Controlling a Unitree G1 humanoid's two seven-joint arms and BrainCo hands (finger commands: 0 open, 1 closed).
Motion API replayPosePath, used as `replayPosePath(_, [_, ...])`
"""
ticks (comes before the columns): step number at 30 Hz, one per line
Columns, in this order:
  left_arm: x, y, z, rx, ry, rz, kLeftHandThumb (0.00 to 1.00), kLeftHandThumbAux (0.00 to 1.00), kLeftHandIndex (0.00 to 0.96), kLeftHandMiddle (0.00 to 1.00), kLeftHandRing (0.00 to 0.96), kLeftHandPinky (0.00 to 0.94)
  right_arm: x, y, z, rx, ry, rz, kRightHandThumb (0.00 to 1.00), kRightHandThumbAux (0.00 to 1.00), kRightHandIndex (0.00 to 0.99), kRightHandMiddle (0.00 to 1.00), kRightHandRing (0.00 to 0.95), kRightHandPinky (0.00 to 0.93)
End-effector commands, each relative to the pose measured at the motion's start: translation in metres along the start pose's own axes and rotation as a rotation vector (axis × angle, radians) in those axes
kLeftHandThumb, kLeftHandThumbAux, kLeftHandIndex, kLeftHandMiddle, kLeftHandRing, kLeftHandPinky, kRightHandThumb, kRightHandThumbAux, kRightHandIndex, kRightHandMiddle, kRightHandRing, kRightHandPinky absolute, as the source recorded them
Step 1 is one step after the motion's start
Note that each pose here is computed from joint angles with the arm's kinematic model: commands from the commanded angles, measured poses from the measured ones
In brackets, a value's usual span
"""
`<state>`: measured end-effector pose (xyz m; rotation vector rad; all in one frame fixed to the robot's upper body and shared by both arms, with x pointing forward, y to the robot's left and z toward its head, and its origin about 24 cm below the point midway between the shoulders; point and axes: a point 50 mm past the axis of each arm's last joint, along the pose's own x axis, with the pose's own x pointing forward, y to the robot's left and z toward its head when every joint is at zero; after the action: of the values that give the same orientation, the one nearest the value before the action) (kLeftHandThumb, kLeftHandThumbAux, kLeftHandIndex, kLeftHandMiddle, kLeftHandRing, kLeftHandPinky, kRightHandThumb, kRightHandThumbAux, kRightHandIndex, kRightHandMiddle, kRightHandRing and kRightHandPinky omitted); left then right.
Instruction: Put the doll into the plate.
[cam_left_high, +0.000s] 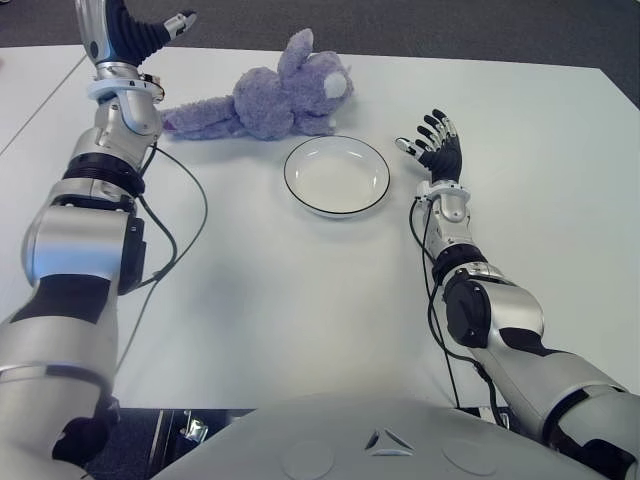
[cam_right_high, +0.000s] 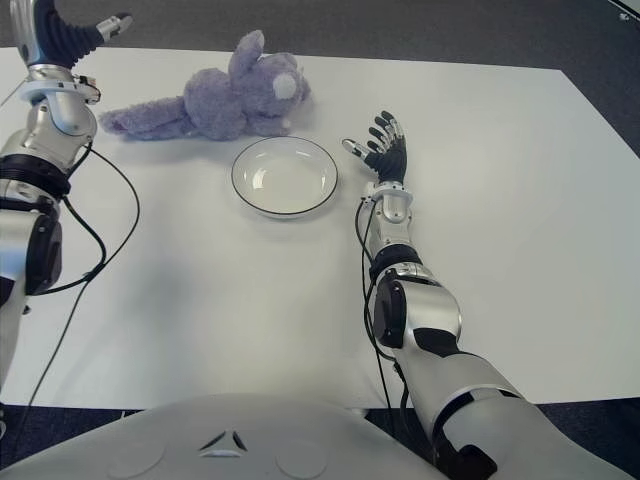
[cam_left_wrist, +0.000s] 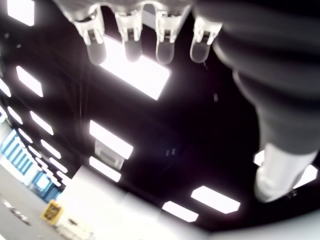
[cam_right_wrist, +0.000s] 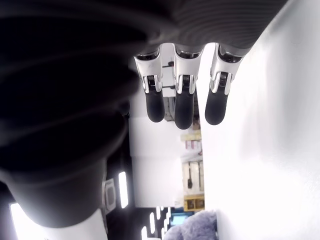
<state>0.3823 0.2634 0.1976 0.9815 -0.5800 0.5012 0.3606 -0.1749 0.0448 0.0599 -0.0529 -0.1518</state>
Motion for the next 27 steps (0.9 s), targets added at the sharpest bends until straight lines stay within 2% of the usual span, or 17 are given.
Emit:
replayPosePath(1, [0.001,-0.002,-0.009,0.207,-0.036,-0.201,0.0,0.632,0.0,0.0,0.0,0.01,-0.089,0.001,-0.113,0.021,0.517,-0.025,0.0,0.917,0.127,0.159,0.172,0.218])
replayPosePath(6, [0.001,-0.006,-0.008,0.327,-0.092,-0.286,0.0,0.612,0.002,0.0,0.0,0.007,-0.089,0.001,-0.113,0.01,0.521,-0.021,0.0,0.919,0.124,0.158,0.172,0.218])
replayPosePath(9, [0.0,-0.01,-0.009,0.439,-0.149,-0.396,0.0,0.599,0.002,0.0,0.0,0.003,-0.088,0.001,-0.113,0.015,0.522,-0.019,0.0,0.922,0.121,0.155,0.171,0.218])
replayPosePath(13, [-0.002,-0.013,-0.009,0.52,-0.198,-0.489,0.0,0.574,0.0,0.0,0.0,0.0,-0.088,0.0,-0.113,0.025,0.524,-0.023,0.0,0.927,0.116,0.15,0.168,0.216])
replayPosePath(15, [-0.008,-0.019,-0.012,0.556,-0.209,-0.547,0.0,0.567,0.0,0.0,0.0,0.0,-0.088,0.0,-0.113,0.028,0.526,-0.026,0.0,0.929,0.115,0.15,0.168,0.216])
replayPosePath(17, [-0.022,-0.025,-0.023,0.592,-0.178,-0.611,0.0,0.568,0.0,0.0,0.0,0.0,-0.088,-0.001,-0.113,0.029,0.526,-0.028,0.0,0.931,0.116,0.151,0.169,0.217])
replayPosePath(23, [-0.041,-0.044,-0.026,0.575,-0.139,-0.729,0.0,0.596,0.0,0.0,0.0,0.0,-0.088,-0.001,-0.113,0.03,0.525,-0.032,0.0,0.938,0.123,0.158,0.173,0.221])
replayPosePath(27, [-0.048,-0.061,-0.014,0.518,-0.167,-0.807,0.0,0.622,0.01,0.0,0.0,0.0,-0.087,-0.002,-0.113,0.032,0.526,-0.035,0.0,0.947,0.128,0.163,0.176,0.224])
